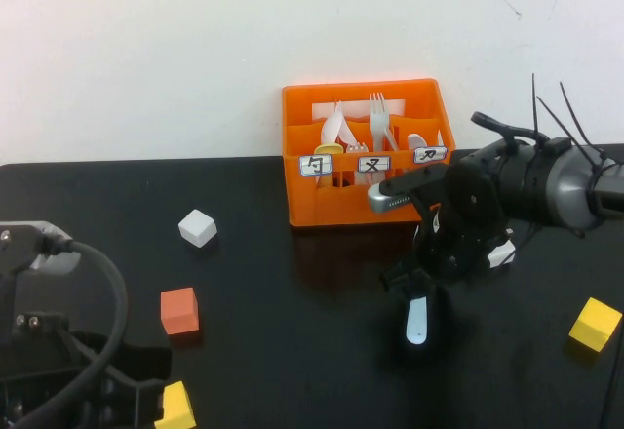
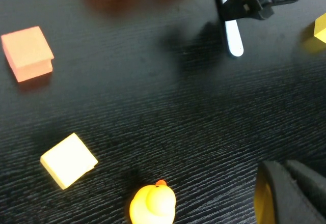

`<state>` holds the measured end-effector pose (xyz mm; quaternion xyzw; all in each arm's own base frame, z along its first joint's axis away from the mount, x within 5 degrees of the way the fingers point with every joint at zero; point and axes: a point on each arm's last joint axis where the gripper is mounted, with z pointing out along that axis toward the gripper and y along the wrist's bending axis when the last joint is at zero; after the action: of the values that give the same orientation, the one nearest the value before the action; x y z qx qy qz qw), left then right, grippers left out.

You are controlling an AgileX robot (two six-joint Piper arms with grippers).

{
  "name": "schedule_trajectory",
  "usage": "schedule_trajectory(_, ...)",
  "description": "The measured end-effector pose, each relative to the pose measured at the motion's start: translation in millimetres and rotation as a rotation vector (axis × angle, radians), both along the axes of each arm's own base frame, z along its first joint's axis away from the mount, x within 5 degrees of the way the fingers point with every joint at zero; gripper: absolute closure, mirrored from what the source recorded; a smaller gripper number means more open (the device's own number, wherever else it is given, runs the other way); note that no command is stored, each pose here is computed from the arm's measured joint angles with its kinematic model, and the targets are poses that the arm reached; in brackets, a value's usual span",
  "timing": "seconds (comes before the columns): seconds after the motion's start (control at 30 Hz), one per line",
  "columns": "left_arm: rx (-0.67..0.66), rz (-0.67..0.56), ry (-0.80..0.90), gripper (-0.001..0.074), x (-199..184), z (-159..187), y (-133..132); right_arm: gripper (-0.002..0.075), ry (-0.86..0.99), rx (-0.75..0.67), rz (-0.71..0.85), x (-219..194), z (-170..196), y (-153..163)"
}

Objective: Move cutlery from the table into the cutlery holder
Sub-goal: Pick up the fork

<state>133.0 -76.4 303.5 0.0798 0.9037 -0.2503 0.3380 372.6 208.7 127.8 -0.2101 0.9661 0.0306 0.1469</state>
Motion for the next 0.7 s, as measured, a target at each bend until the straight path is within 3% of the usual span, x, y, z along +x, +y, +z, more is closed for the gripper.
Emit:
schedule_trajectory(0.47,-0.016,0.001,0.006,0.0736,-0.3,0.4,-0.9,0.0333,0.014,-0.109,0.08,-6.0,-9.3,3.9)
schedule_trajectory(0.57,-0.016,0.001,0.006,0.0736,-0.3,0.4,-0.9,0.04,0.032,-0.122,0.08,-7.4,-9.9,3.1)
schedule_trajectory(0.7,-0.013,-0.003,0.014,0.0736,-1.0,-0.1,-0.9,0.0557,0.059,-0.143,0.083,-9.4,-9.8,1.5)
